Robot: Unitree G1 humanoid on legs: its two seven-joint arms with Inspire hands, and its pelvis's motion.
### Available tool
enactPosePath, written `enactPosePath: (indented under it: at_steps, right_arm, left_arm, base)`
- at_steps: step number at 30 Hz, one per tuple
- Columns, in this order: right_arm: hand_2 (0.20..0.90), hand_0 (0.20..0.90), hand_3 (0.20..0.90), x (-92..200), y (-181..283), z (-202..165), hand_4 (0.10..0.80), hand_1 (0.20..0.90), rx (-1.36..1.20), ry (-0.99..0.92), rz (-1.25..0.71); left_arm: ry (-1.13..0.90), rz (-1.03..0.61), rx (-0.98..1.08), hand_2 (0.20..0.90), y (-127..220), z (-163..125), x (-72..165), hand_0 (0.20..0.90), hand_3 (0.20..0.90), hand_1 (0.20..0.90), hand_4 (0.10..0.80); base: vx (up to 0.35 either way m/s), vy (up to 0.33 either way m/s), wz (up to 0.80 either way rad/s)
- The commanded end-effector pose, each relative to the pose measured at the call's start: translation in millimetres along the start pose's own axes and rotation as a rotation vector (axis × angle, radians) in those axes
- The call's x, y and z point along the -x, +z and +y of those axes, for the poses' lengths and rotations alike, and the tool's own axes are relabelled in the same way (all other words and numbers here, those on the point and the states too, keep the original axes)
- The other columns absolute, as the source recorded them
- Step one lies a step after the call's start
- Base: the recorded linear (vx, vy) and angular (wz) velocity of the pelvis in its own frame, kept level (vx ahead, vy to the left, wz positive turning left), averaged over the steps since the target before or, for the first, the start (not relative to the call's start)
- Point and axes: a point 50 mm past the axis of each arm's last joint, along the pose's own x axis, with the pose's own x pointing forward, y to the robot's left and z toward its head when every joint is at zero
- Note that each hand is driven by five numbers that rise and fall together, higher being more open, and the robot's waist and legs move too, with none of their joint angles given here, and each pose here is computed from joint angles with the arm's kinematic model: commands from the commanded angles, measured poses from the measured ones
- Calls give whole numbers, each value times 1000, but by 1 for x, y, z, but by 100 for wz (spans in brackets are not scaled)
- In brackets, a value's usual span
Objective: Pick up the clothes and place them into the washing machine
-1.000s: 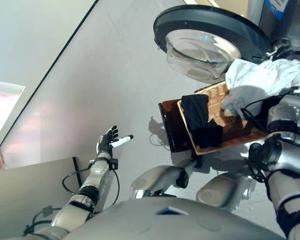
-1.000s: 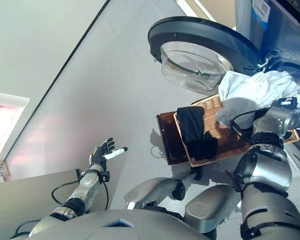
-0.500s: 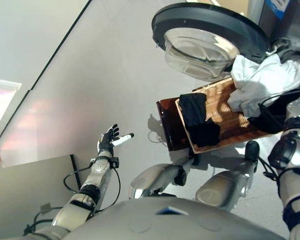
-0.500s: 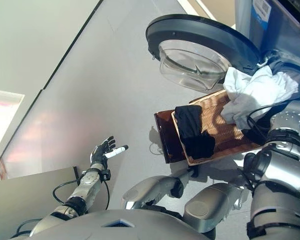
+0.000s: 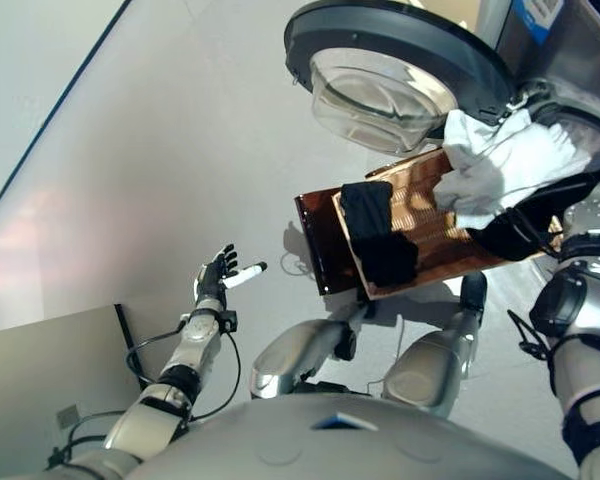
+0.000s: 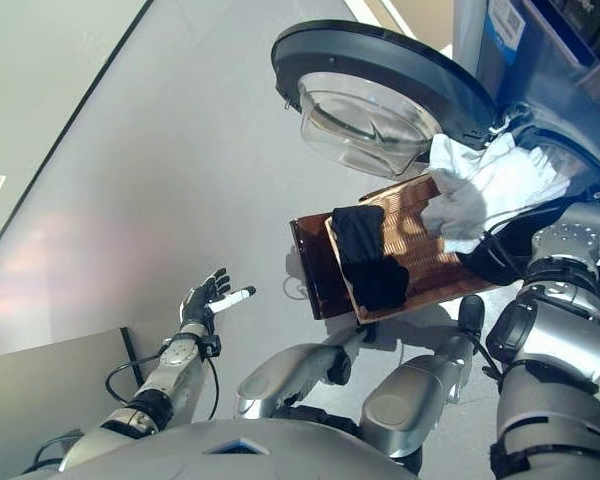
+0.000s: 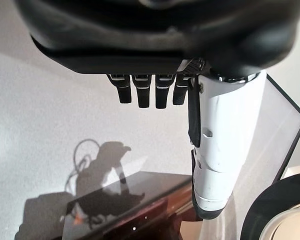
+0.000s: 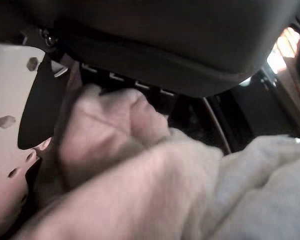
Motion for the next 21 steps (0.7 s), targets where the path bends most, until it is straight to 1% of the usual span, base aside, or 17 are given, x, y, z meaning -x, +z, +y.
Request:
enactPosePath:
  at_steps: [1, 2, 3, 4, 5, 6, 8, 10, 11, 12, 13, 15, 16, 17, 19, 20, 21]
  right_arm:
    - [900, 900, 900, 3, 32, 38, 800, 900, 4, 227, -145]
    - [900, 900, 900, 7, 4, 27, 800, 900, 58, 226, -52]
    - [900, 900, 900, 7, 3, 27, 800, 900, 58, 227, -48]
    - [900, 900, 900, 13, -24, 13, 800, 900, 93, 212, 36]
    - [900, 900, 900, 13, -25, 12, 800, 900, 92, 212, 40]
    - [900, 900, 900, 22, -49, -3, 800, 900, 98, 187, 116]
    - [900, 900, 900, 34, -75, -16, 800, 900, 116, 180, 199]
    - [900, 900, 900, 41, -85, -21, 800, 900, 122, 172, 227]
    - [900, 900, 900, 53, -104, -31, 800, 900, 131, 166, 289]
    - [900, 900, 900, 53, -105, -32, 800, 900, 130, 165, 292]
    - [900, 900, 900, 67, -122, -40, 800, 900, 157, 178, 352]
    - [900, 900, 900, 75, -132, -47, 800, 900, 171, 179, 381]
    - [900, 900, 900, 88, -146, -58, 800, 900, 206, 190, 438]
    - [900, 900, 900, 89, -147, -58, 800, 900, 207, 190, 440]
    - [900, 900, 900, 106, -163, -78, 800, 900, 236, 182, 508]
    - [900, 900, 900, 107, -163, -79, 800, 900, 236, 181, 510]
    - [900, 900, 900, 116, -171, -93, 800, 900, 262, 166, 553]
  left_arm:
    - [143, 57, -22, 900, -13, 42, 3, 900, 900, 900, 800]
    - [144, 68, -32, 900, -14, 42, 2, 900, 900, 900, 800]
    - [147, 68, -33, 900, -14, 43, 2, 900, 900, 900, 800]
    - [145, 81, -33, 900, -15, 43, 2, 900, 900, 900, 800]
    - [148, 81, -33, 900, -15, 44, 2, 900, 900, 900, 800]
    - [141, 89, -33, 900, -17, 43, 2, 900, 900, 900, 800]
    - [143, 105, -42, 900, -20, 43, 3, 900, 900, 900, 800]
    - [147, 111, -46, 900, -21, 45, 3, 900, 900, 900, 800]
    - [157, 123, -51, 900, -24, 46, 4, 900, 900, 900, 800]
    - [160, 124, -52, 900, -24, 47, 4, 900, 900, 900, 800]
    - [163, 126, -59, 900, -23, 48, 4, 900, 900, 900, 800]
    - [172, 132, -67, 900, -25, 50, 5, 900, 900, 900, 800]
    - [181, 146, -80, 900, -26, 53, 5, 900, 900, 900, 800]
    - [183, 147, -80, 900, -27, 54, 5, 900, 900, 900, 800]
    - [198, 172, -96, 900, -31, 58, 7, 900, 900, 900, 800]
    - [200, 173, -96, 900, -31, 59, 7, 900, 900, 900, 800]
    - [203, 176, -101, 900, -31, 60, 7, 900, 900, 900, 800]
  base:
    - [-30, -48, -7]
    - [-22, -36, -7]
    - [-19, -39, -12]
    - [-12, -16, -12]
    - [-23, -23, -14]
    - [-18, -14, -6]
    - [-11, -9, -2]
    - [-3, -6, -2]
    - [0, 0, 0]
    - [0, 0, 0]
    - [0, 0, 0]
    - [0, 0, 0]
    - [0, 0, 0]
    - [45, -21, 4]
    - [51, -27, 6]
    - [64, -26, 3]
    - [36, -6, 4]
